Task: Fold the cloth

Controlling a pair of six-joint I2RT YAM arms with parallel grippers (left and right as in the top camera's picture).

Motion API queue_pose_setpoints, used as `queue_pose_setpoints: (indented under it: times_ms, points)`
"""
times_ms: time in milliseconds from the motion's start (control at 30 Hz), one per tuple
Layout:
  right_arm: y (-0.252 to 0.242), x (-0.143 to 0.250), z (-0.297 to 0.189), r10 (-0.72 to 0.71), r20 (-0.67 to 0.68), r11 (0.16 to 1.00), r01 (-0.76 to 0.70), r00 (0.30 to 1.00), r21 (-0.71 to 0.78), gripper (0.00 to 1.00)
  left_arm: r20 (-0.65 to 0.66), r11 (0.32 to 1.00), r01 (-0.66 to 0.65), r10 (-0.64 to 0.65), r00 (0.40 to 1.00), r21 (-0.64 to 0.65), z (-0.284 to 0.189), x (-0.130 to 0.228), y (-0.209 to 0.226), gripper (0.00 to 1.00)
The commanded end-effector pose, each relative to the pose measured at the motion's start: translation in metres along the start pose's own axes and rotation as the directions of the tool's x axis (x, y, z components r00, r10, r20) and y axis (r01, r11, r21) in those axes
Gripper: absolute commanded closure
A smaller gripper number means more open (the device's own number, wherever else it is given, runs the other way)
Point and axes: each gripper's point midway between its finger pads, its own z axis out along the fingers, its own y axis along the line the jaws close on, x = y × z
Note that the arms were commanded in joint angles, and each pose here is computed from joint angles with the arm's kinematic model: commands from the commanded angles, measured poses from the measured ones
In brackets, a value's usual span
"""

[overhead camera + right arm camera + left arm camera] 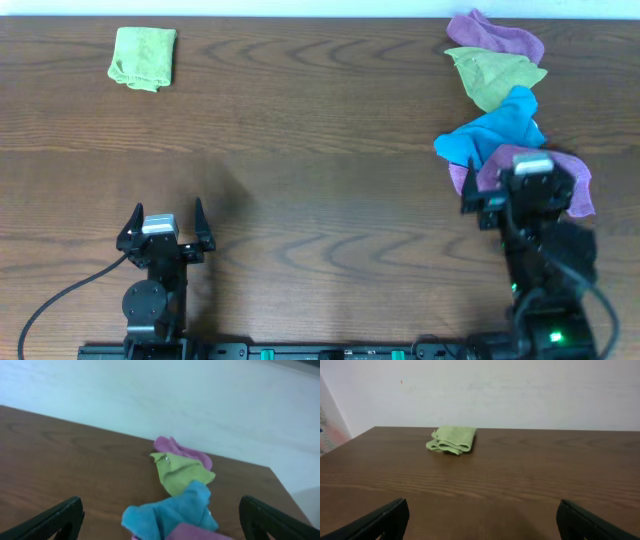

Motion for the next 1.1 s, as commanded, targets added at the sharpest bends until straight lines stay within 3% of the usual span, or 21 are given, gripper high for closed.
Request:
queue_pose_setpoints:
  times_ms: [0,100,367,1067]
  points:
    - [0.012,0.024,-0.007,-0.012,0.022,1.0,0.013,1.0,-0.028,0.01,-0.06,0.998,-0.023,0.019,0.998,-0.053,0.0,0.018,0.009,0.05]
    - [0.021,0.054,-0.016,-0.011,0.043,0.999,0.013,0.999,-0.041,0.01,-0.06,0.998,-0.023,0.019,0.998,-0.053,0.0,0.018,0.009,0.05]
    - [0.028,0.084,-0.017,-0.01,0.053,0.999,0.013,0.999,-0.041,0.01,-0.06,0.998,-0.023,0.02,0.998,-0.053,0.0,0.018,0.009,0.05]
    - [0.029,0.107,-0.02,-0.013,0.027,0.999,0.014,1.0,-0.033,0.01,-0.06,0.998,-0.023,0.019,0.998,-0.053,0.0,0.018,0.009,0.04]
